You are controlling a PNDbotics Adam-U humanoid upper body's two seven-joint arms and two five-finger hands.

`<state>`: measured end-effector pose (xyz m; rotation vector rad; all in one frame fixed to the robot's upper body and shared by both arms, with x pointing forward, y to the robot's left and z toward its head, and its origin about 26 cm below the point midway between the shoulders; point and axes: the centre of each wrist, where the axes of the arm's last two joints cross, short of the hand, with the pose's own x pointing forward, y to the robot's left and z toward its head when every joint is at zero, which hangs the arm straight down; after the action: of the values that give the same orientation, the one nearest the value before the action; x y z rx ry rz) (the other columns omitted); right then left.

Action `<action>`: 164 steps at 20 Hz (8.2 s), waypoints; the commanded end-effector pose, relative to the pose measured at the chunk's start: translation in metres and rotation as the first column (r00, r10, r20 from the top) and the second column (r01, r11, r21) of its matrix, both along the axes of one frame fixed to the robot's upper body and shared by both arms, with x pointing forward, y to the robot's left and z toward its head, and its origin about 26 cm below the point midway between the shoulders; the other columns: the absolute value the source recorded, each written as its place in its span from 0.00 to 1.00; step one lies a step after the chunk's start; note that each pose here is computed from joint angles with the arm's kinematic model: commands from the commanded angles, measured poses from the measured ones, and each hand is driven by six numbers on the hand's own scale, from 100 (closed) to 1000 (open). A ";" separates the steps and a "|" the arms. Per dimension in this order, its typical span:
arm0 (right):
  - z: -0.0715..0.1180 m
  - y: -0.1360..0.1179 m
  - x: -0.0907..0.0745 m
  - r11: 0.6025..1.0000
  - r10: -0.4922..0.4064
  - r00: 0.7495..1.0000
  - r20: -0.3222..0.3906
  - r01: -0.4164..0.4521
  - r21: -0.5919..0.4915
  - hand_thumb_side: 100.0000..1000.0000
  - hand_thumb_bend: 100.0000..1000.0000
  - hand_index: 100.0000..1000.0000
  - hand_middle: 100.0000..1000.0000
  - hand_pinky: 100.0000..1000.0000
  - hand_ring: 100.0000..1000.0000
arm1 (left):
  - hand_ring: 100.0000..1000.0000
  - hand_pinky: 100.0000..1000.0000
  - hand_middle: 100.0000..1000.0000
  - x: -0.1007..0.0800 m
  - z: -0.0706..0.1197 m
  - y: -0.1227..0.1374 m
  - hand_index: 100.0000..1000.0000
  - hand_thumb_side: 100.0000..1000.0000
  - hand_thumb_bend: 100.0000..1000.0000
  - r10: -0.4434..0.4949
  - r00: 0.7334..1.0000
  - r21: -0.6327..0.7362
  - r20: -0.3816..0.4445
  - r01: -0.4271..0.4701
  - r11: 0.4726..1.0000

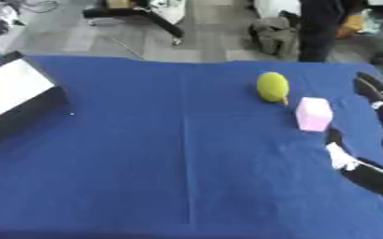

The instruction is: Pick up the objects with one hand, pass them to the other hand, and then place them into the box on the other side of the table.

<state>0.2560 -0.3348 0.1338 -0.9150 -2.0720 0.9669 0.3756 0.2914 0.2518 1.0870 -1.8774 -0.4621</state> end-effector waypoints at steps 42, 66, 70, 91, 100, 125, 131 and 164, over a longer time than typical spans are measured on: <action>-0.029 -0.100 0.136 0.913 -0.347 0.844 -0.408 0.403 0.057 0.83 0.00 1.00 0.96 0.83 0.89 | 0.57 0.77 0.50 -0.091 -0.062 -0.153 0.79 0.94 0.19 -0.951 0.309 -0.532 -0.021 0.802 0.272; -0.048 -0.097 0.135 0.843 -0.529 0.793 -0.301 0.531 -0.085 0.71 0.00 1.00 0.99 1.00 1.00 | 0.57 0.77 0.50 -0.089 -0.070 -0.155 0.80 0.97 0.20 -0.950 0.306 -0.528 -0.058 0.799 0.289; -0.056 -0.098 0.133 0.840 -0.532 0.777 -0.336 0.534 -0.095 0.76 0.00 1.00 0.98 1.00 1.00 | 0.57 0.77 0.50 -0.089 -0.070 -0.155 0.80 0.97 0.20 -0.951 0.305 -0.526 -0.059 0.800 0.289; -0.084 -0.109 0.123 0.805 -0.573 0.671 -0.471 0.568 -0.171 0.87 0.00 1.00 0.96 1.00 0.99 | 0.57 0.77 0.50 -0.089 -0.070 -0.156 0.80 0.98 0.20 -0.951 0.301 -0.522 -0.067 0.802 0.290; -0.091 -0.112 0.119 0.780 -0.607 0.620 -0.497 0.583 -0.226 0.71 0.00 1.00 0.96 0.97 0.97 | 0.57 0.77 0.50 -0.089 -0.071 -0.157 0.80 0.98 0.20 -0.952 0.300 -0.526 -0.065 0.800 0.289; -0.036 -0.054 0.132 0.897 -0.374 0.911 -0.173 0.403 0.183 0.31 0.00 0.63 0.43 0.28 0.39 | 0.57 0.77 0.49 -0.082 -0.087 -0.153 0.80 1.00 0.21 -0.928 0.361 -0.573 -0.086 0.744 0.343; 0.015 0.013 0.115 0.949 -0.093 0.995 -0.021 0.095 0.299 0.41 0.00 0.64 0.43 0.29 0.40 | 0.57 0.77 0.49 -0.067 -0.121 -0.151 0.80 1.00 0.18 -0.877 0.450 -0.633 -0.170 0.632 0.447; 0.054 0.159 0.054 0.494 0.727 0.685 -0.045 -0.476 0.728 0.41 0.00 0.65 0.42 0.30 0.40 | 0.69 0.79 0.63 -0.083 -0.106 -0.207 0.84 0.48 0.24 -0.864 0.497 -0.075 0.080 0.867 0.492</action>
<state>0.3079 -0.1752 0.1834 0.4084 -2.1902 0.5454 0.2958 0.0879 0.1386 -0.0551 -2.3188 -0.9130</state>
